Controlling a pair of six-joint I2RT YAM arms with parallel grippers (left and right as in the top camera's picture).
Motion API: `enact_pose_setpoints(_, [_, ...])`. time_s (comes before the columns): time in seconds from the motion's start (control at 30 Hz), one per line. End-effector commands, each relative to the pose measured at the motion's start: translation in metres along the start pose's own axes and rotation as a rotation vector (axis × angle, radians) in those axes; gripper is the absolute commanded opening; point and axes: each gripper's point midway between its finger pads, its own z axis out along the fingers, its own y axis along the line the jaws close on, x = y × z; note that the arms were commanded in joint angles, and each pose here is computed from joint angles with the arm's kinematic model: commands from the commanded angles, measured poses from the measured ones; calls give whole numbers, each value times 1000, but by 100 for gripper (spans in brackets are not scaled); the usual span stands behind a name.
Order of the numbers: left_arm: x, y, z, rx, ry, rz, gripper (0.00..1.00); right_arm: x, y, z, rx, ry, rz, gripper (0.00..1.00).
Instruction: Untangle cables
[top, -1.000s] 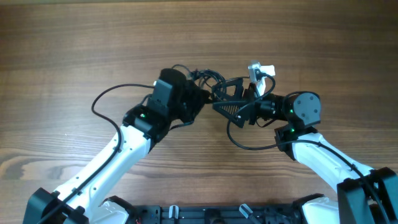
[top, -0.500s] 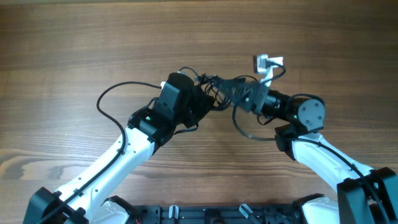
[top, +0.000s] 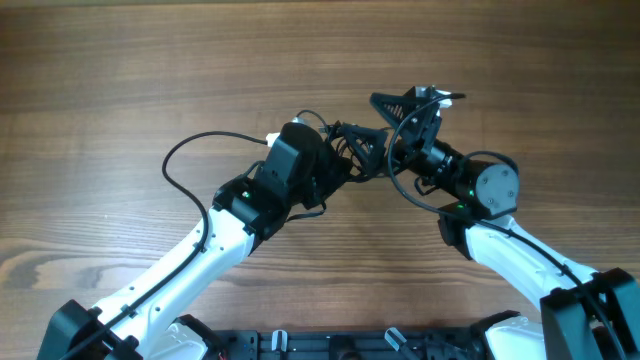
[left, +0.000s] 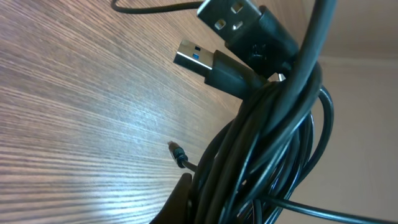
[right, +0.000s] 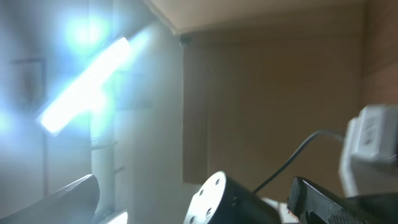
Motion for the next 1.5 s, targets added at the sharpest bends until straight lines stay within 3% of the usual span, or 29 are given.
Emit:
enact_pose_setpoints(0.0, [-14,7,-1,-42,-88,23,4,4,22,3,-87,-6,-16,100])
enact_pose_setpoints(0.17, [-18,11,-2,-61,-110,21,4,3,51,-1,-212,-46,-79,99])
enact_pose_setpoints(0.47, [-29,7,-3,-50,-174,26,4,6,34,6,-154,-38,-35,100])
enact_pose_setpoints(0.63, [-22,40,-1,-190,-138,84,4,-17,61,-6,-237,-216,-465,100])
enact_pose_setpoints(0.73, [-9,60,2,-262,-66,76,4,-30,67,-15,-198,-291,-813,99])
enact_pose_setpoints(0.77, [-7,63,3,-273,-51,72,4,-33,64,-17,-166,-296,-887,95])
enact_pose_setpoints(0.83, [-2,65,7,-275,-21,67,4,-44,46,-17,-57,-286,-1011,76])
enact_pose_setpoints(0.9, [-1,64,10,-266,-12,66,4,-61,22,-21,63,-280,-1013,55])
enact_pose_setpoints(0.93, [-3,64,10,-266,-16,64,4,-65,15,-24,96,-263,-1000,50])
enact_pose_setpoints(0.97, [-5,65,10,-266,-19,59,4,-64,11,-25,111,-233,-1008,50])
enact_pose_setpoints(1.07, [-16,68,7,-271,-40,34,4,-60,3,-31,136,-146,-1032,63])
enact_pose_setpoints(1.1, [-25,70,6,-270,-57,15,4,-60,-12,-35,185,-89,-1004,72])
enact_pose_setpoints(1.13, [-29,69,5,-263,-59,5,4,-61,-19,-37,209,-70,-992,73])
enact_pose_setpoints(1.3, [-42,54,6,-175,-62,-17,4,-52,-70,-44,355,46,-810,64])
enact_pose_setpoints(1.47, [-45,45,7,-140,-74,-8,4,-33,-79,-36,344,123,-808,52])
